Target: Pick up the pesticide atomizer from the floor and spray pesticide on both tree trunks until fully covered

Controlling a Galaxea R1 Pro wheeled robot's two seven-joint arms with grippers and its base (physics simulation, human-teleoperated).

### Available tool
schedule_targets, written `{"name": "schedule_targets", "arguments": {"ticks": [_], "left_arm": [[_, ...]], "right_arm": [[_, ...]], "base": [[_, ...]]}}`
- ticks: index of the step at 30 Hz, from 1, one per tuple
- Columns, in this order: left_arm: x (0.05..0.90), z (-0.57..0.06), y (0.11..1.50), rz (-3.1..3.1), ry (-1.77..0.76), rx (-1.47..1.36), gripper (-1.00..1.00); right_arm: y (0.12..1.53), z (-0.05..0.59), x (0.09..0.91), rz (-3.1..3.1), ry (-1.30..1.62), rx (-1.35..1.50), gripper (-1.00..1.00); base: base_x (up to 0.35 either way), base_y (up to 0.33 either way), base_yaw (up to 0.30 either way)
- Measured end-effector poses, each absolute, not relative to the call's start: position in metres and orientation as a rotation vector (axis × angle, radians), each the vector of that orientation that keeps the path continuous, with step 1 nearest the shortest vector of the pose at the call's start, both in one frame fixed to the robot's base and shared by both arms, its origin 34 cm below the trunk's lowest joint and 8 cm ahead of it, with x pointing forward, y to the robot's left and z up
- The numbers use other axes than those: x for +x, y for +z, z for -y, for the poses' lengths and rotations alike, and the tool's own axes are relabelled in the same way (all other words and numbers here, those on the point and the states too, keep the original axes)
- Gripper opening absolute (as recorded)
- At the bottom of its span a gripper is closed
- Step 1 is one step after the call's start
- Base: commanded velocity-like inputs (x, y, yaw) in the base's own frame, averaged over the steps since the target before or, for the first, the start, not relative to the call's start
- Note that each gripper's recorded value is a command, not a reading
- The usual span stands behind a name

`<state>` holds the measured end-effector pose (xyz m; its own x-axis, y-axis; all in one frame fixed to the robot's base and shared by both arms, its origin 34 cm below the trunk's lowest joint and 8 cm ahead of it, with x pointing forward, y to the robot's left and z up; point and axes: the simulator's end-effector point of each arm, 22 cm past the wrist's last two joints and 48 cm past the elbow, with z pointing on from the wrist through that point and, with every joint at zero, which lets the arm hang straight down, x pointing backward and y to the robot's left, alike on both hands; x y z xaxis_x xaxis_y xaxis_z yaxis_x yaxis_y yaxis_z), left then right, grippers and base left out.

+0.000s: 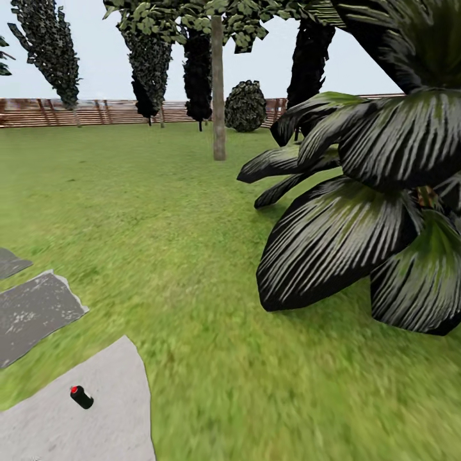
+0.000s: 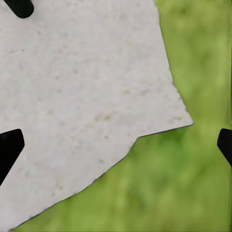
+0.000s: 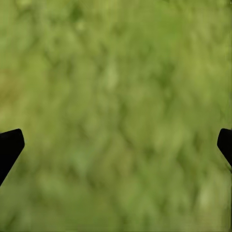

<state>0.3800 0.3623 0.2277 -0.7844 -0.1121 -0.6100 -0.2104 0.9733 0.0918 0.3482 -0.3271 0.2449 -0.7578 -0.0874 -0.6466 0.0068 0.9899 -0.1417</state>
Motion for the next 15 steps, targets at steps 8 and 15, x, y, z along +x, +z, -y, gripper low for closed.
{"name": "schedule_targets", "arguments": {"ticks": [8,15], "left_arm": [[0.38,-0.3623,0.2277,-2.478,0.204,-0.225,1.0],[0.38,-0.3623,0.2277,-2.478,0.204,-0.225,1.0]], "right_arm": [[0.2449,0.3268,0.3482,-2.425,-0.175,-0.056,1.0],[0.2448,0.3265,0.3481,-2.425,-0.175,-0.055,1.0]], "base": [[0.214,-0.241,0.277],[0.143,-0.08,0.277]]}}
